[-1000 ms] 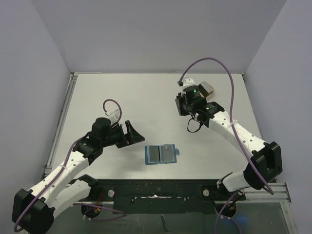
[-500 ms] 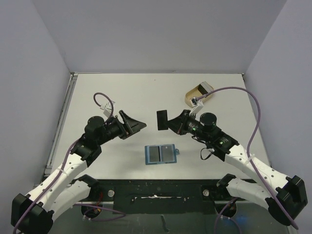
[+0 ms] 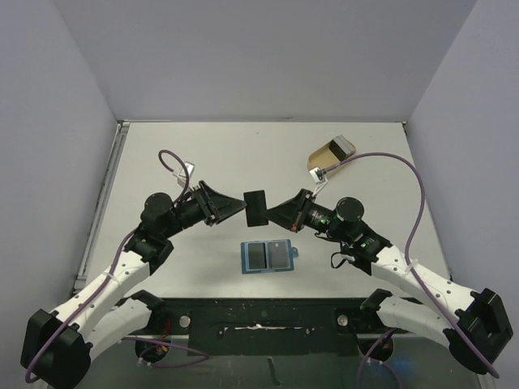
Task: Put the credit cards into the card holder
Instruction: Pick up the credit card from the storage box.
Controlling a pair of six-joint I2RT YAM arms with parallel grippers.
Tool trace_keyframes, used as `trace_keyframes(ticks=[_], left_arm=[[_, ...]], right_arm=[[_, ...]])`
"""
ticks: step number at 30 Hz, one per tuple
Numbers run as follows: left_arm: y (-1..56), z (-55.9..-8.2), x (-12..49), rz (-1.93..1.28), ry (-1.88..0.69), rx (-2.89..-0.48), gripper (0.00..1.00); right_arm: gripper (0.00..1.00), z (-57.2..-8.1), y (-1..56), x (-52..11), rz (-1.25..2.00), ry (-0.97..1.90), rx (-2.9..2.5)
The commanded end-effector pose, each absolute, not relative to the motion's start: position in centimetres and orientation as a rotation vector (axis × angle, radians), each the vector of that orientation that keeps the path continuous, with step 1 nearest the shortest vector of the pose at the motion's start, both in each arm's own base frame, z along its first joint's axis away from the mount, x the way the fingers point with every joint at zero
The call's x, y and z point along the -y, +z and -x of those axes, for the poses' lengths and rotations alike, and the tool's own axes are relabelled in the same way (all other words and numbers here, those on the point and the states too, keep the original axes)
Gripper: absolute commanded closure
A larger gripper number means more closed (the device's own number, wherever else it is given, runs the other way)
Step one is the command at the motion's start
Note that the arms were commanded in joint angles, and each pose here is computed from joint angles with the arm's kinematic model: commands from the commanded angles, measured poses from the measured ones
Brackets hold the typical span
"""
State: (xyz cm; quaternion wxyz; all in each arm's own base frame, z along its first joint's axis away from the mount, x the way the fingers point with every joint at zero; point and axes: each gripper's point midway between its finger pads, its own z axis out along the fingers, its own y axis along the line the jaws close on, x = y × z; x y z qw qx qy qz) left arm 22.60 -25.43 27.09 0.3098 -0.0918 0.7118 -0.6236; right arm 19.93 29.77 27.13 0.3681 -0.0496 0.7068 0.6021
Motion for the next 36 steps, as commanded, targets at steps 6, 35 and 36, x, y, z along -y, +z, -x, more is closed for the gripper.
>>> trace_keyframes(ticks=[6, 35, 36], left_arm=[[30.0, -21.6, 25.7, 0.155, -1.772, -1.748, 0.77], [19.6, -21.4, 25.0, 0.208, -1.540, -2.086, 1.00], [19.1, -21.4, 25.0, 0.205, -1.527, -2.098, 1.00]], right_arm=[[1.00, -18.4, 29.0, -30.9, 0.192, 1.647, -1.744], [0.47, -22.2, 19.9, -23.0, -0.002, 0.828, -2.193], [0.47, -22.3, 19.5, -22.6, -0.002, 0.789, -2.204]])
